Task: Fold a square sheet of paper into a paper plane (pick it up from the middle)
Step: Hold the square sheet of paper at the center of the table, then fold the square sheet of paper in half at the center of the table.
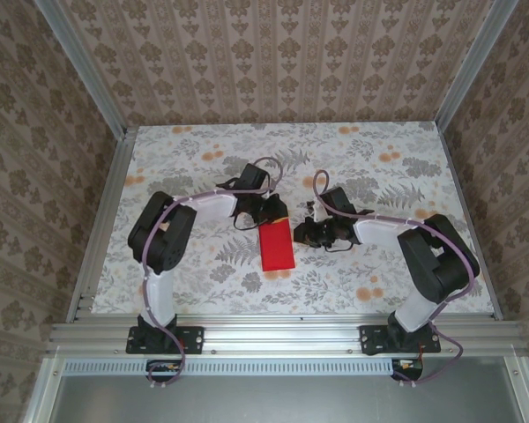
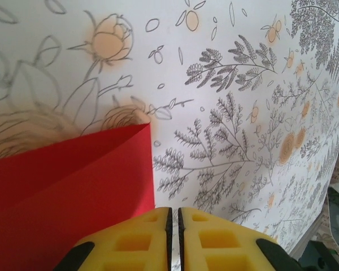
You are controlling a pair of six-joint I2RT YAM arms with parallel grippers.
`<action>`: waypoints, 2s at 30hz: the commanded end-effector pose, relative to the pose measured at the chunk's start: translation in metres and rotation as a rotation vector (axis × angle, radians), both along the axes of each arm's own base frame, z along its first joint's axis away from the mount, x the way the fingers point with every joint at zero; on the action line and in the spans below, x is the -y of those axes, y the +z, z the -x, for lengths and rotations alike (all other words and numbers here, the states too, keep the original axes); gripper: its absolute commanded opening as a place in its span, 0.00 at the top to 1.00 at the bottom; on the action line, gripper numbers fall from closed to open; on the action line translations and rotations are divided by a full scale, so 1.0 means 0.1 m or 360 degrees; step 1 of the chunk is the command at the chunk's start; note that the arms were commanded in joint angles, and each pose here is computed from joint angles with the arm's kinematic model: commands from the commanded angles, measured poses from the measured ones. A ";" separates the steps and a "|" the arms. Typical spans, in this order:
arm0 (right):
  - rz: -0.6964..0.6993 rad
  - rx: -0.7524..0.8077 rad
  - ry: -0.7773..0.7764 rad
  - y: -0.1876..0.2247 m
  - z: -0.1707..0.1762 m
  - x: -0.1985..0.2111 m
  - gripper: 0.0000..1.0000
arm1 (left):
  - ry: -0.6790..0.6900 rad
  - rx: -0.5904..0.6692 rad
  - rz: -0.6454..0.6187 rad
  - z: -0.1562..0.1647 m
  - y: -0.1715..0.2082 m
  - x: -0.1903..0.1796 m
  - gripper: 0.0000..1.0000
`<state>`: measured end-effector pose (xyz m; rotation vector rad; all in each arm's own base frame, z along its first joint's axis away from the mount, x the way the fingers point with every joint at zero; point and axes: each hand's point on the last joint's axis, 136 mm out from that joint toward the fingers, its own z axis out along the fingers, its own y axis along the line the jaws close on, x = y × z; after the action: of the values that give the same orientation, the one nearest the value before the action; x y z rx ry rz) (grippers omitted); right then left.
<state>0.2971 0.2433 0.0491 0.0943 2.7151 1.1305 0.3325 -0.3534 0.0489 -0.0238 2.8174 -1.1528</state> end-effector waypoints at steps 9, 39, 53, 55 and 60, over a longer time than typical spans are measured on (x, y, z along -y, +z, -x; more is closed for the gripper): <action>-0.0038 -0.0022 -0.0093 -0.11 -0.22 -0.07 0.87 | -0.0056 -0.0058 -0.0038 -0.06 -0.22 0.08 0.90; 0.0048 -0.0401 0.0064 -0.56 0.45 -0.05 0.90 | -0.0012 -0.0161 -0.0341 0.13 -0.78 -0.28 0.94; 0.0094 -0.0304 0.0137 -0.23 0.82 -0.01 0.89 | -0.0008 -0.0165 -0.0343 0.14 -0.82 -0.29 0.94; 0.0065 -0.0143 0.0116 0.02 0.57 -0.09 0.88 | -0.0011 -0.0166 -0.0339 0.14 -0.82 -0.28 0.94; 0.0113 -0.0025 -0.0015 0.08 0.02 -0.14 0.88 | -0.0013 -0.0169 -0.0329 0.14 -0.80 -0.27 0.94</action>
<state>0.2648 0.2607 0.0594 0.0696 2.7942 1.1259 0.3397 -0.3560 0.0209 0.0006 2.8605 -1.0931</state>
